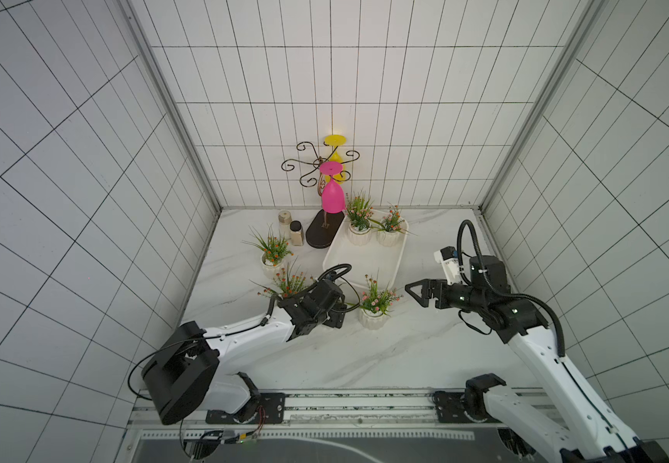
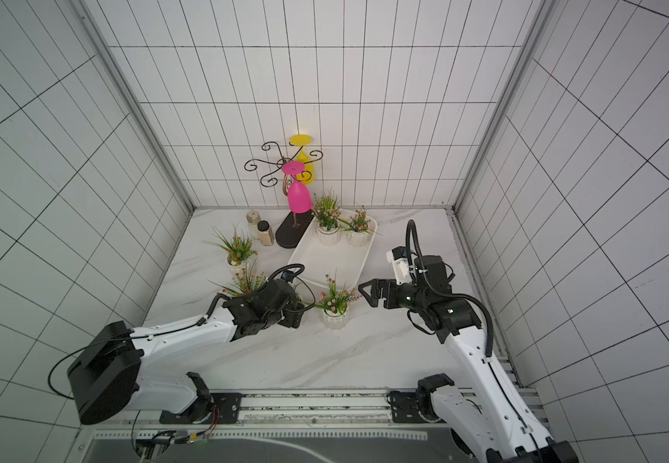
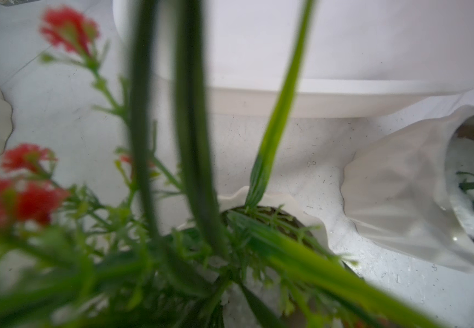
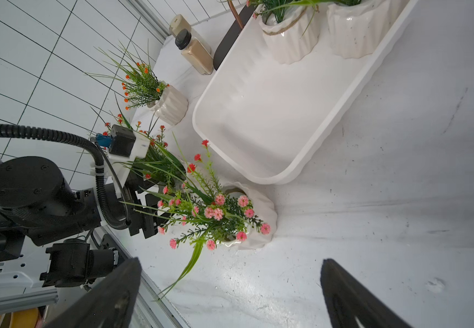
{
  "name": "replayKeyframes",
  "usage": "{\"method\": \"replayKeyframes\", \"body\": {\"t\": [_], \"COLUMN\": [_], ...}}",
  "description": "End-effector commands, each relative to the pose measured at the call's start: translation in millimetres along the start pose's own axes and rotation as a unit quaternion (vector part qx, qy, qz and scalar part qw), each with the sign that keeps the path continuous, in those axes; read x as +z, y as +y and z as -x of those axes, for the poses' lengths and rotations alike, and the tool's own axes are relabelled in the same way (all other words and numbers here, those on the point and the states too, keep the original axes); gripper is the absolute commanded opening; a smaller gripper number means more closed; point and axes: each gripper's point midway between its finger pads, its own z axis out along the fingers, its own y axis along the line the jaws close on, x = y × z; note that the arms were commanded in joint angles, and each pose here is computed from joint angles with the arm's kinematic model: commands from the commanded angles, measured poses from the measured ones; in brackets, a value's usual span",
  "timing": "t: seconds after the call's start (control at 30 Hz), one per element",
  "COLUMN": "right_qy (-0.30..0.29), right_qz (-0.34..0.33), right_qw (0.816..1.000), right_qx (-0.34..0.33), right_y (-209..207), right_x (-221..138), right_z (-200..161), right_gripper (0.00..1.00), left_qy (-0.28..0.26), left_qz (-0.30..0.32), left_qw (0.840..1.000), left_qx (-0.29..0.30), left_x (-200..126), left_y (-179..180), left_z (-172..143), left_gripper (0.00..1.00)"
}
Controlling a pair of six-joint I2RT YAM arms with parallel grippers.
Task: Put the potted gypsophila into the storage box
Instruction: Pick up the baby's breath potted plant from the center of the board.
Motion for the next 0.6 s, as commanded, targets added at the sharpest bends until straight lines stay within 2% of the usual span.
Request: {"method": "replayKeyframes", "body": {"t": [0.0, 0.57], "right_qy": [0.017, 0.019], "right_qz": [0.005, 0.014], "right_qw": [1.000, 0.999], "right_qx": [0.014, 0.024], "right_y": [-7.0, -6.9], "right_x": [6.8, 7.6], "right_z": [-14.2, -14.7], "right_gripper": [0.99, 0.99], "left_qy": [-0.008, -0.042], "left_qz": [-0.006, -0.012], "left_qw": [1.000, 0.999], "left_qx": [0.001, 0.016], "left_x": [-2.5, -37.2], "left_y": [-1.4, -3.2], "left_z": [2.1, 31.4], "left_gripper": [0.85, 0.79]}}
